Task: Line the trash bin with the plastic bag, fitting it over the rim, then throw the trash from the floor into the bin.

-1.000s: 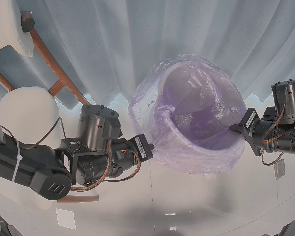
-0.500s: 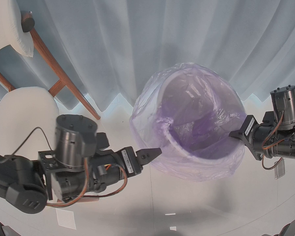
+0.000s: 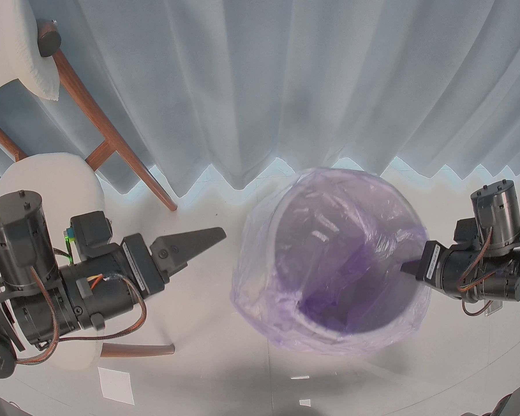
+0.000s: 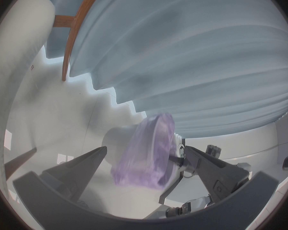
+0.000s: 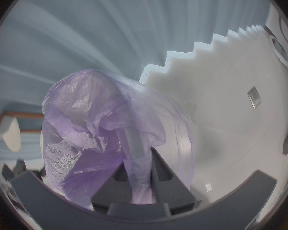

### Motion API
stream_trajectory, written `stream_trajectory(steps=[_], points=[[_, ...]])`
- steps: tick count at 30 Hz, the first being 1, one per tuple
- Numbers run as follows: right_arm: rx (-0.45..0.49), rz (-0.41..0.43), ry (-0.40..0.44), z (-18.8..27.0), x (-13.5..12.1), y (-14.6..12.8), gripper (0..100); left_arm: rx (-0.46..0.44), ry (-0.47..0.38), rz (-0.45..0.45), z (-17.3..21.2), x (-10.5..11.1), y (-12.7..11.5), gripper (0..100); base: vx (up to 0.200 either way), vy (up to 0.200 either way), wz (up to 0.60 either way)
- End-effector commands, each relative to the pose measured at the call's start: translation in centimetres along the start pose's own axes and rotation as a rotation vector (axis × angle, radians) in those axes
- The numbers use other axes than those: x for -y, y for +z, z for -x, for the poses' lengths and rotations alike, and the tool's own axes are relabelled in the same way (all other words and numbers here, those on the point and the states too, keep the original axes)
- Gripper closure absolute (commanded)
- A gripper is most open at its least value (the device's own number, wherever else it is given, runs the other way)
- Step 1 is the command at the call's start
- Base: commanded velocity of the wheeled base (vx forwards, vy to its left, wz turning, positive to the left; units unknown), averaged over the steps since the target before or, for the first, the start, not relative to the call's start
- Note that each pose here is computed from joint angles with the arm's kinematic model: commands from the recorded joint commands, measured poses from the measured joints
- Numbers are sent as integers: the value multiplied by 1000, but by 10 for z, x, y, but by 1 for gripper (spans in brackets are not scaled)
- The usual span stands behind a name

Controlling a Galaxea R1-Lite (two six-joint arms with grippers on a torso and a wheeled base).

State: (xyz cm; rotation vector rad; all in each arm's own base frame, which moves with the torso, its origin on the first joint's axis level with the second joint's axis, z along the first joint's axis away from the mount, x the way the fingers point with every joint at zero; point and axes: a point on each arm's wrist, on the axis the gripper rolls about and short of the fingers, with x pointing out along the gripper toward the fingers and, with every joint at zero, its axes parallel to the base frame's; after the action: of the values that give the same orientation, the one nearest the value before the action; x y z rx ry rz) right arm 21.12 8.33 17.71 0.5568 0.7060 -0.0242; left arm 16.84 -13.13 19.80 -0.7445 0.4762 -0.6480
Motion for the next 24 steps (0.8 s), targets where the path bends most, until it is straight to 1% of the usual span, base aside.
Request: stream_trajectory(steps=[1, 3, 5, 6, 7, 9, 10, 13, 16, 19, 20, 22, 23, 24], points=[[-52, 82, 22, -3, 15, -11, 100, 39, 15, 9, -17, -4, 16, 0, 0, 0, 0], [-60, 113, 45, -2, 21, -10, 100, 38, 20, 5, -23, -11, 20, 0, 0, 0, 0], [-76, 147, 69, -3, 26, -10, 100, 44, -2, -9, -23, -13, 23, 0, 0, 0, 0], [-89, 179, 88, -3, 31, -10, 100, 44, -25, -24, -23, -14, 24, 0, 0, 0, 0], [-92, 186, 93, -3, 32, -11, 100, 44, -27, -27, -23, -15, 24, 0, 0, 0, 0], [-107, 254, 132, 0, 37, -12, 100, 49, -27, -44, -21, -20, 29, 0, 0, 0, 0], [-114, 273, 150, 2, 38, -13, 100, 47, -25, -49, -22, -21, 29, 0, 0, 0, 0], [-125, 309, 190, 5, 38, -15, 100, 27, -24, -54, -25, -22, 25, 0, 0, 0, 0], [-130, 338, 193, 5, 37, -17, 100, -10, -51, -58, -28, -16, 17, 0, 0, 0, 0], [-141, 354, 187, 3, 39, -19, 100, -72, -77, -65, -37, -10, 3, 0, 0, 0, 0], [-141, 354, 187, 3, 39, -19, 100, -72, -82, -66, -37, -9, 3, 0, 0, 0, 0], [-150, 358, 182, 4, 42, -22, 100, -97, -134, -78, -44, 0, -6, 0, 0, 0, 0], [-150, 358, 182, 4, 42, -22, 100, -97, -134, -78, -44, 0, -6, 0, 0, 0, 0], [-158, 367, 178, 4, 44, -24, 100, -115, -161, -84, -48, 3, -13, 0, 0, 0, 0]])
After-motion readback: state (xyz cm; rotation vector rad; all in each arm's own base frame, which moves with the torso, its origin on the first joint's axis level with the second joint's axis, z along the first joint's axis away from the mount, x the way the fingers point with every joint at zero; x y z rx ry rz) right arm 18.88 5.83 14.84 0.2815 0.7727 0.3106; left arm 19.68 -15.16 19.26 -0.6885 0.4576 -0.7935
